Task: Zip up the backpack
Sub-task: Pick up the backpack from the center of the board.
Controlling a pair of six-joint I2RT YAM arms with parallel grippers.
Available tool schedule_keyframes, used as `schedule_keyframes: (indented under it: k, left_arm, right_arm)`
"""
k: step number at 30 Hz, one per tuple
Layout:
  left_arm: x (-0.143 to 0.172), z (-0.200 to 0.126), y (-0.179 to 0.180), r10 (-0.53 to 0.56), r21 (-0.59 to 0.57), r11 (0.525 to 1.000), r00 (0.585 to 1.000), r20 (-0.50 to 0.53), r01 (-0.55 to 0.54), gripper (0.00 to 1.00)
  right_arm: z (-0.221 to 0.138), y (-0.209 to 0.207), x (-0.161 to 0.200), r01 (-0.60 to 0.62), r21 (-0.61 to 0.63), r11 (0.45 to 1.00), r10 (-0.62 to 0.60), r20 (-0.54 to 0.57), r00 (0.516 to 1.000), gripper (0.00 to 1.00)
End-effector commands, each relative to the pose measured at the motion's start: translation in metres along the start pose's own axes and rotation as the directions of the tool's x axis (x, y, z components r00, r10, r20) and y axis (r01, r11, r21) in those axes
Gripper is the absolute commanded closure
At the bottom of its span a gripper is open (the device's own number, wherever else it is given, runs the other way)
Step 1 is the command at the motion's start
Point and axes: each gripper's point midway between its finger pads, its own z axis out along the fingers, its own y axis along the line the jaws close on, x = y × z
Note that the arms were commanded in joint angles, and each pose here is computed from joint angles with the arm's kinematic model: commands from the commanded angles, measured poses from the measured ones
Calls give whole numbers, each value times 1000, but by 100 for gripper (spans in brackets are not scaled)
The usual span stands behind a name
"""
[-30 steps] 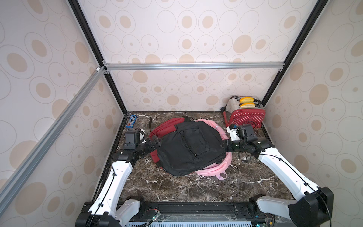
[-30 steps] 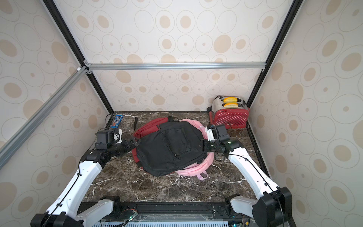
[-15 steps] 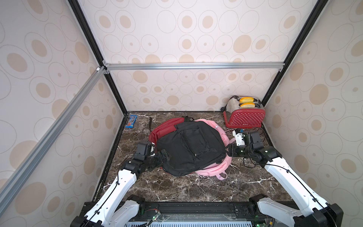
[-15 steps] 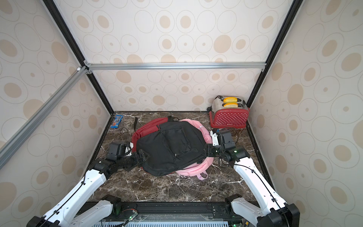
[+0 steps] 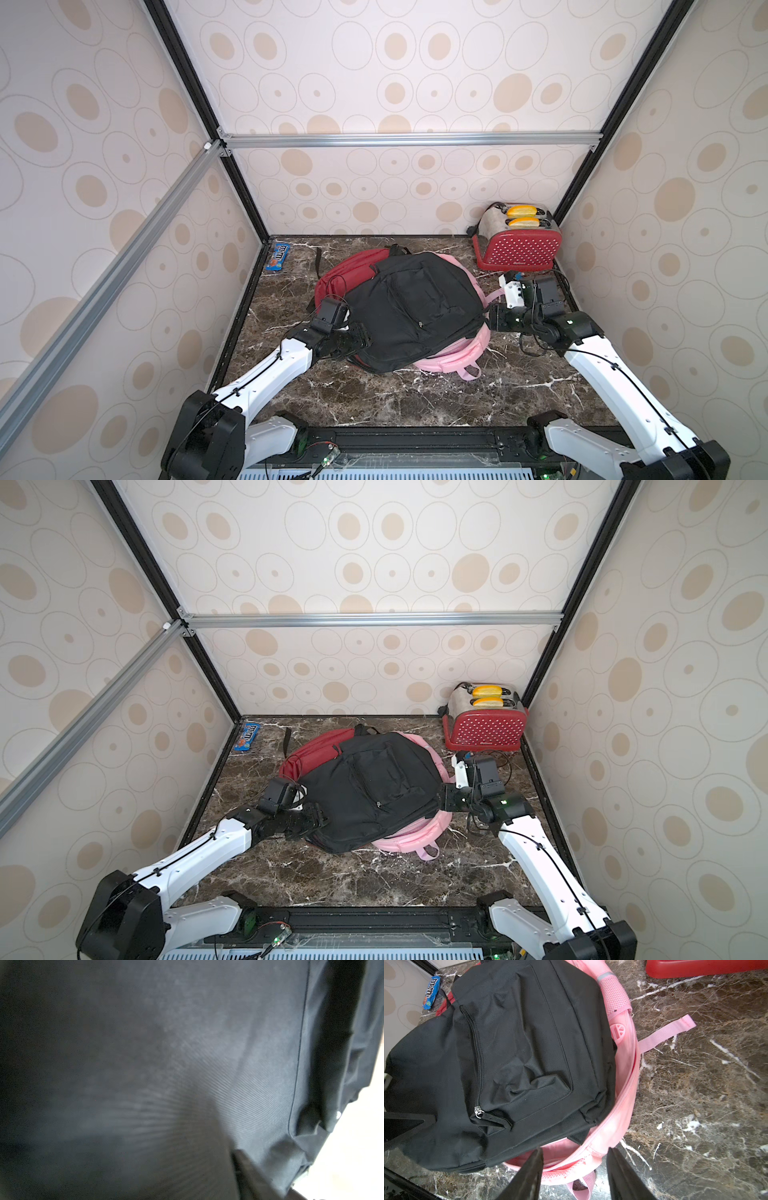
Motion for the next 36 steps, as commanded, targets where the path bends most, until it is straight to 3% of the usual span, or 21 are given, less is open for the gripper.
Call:
schedule_keyframes:
  k: [1, 3, 4, 11, 17, 23, 30, 36]
  left_arm:
    - [-15, -4, -41, 37, 138, 990, 999, 26, -40, 79]
    - [-15, -5, -44, 37, 149, 988, 999, 19, -40, 99]
    - [-17, -6, -46, 36, 151, 988, 999, 25, -39, 100]
    - [-50, -27, -59, -8, 200, 980, 993, 122, -16, 100]
    - [-96, -71, -44, -55, 177, 984, 964, 259, 9, 100]
    - [-121, -98, -19, -101, 142, 988, 935, 340, 55, 100]
    - [-110, -81, -11, -111, 152, 986, 951, 288, 69, 100]
    - [-87, -73, 8, -106, 107, 991, 961, 257, 81, 100]
  right_arm:
    - [2, -3, 5, -1, -7, 1000, 1, -13, 1000, 46]
    - [2, -4, 4, -3, -9, 1000, 3, -15, 1000, 46]
    - [3, -5, 4, -4, -7, 1000, 4, -17, 1000, 46]
    - [1, -17, 2, -14, 23, 1000, 14, -13, 1000, 46]
    - [-2, -30, 1, -27, 44, 999, 28, -15, 1000, 41]
    - [11, -41, 2, -57, 61, 997, 60, -41, 997, 37]
    - [59, -60, -3, -134, 70, 989, 139, -82, 987, 30]
    - [116, -71, -19, -232, -10, 973, 226, -186, 956, 22]
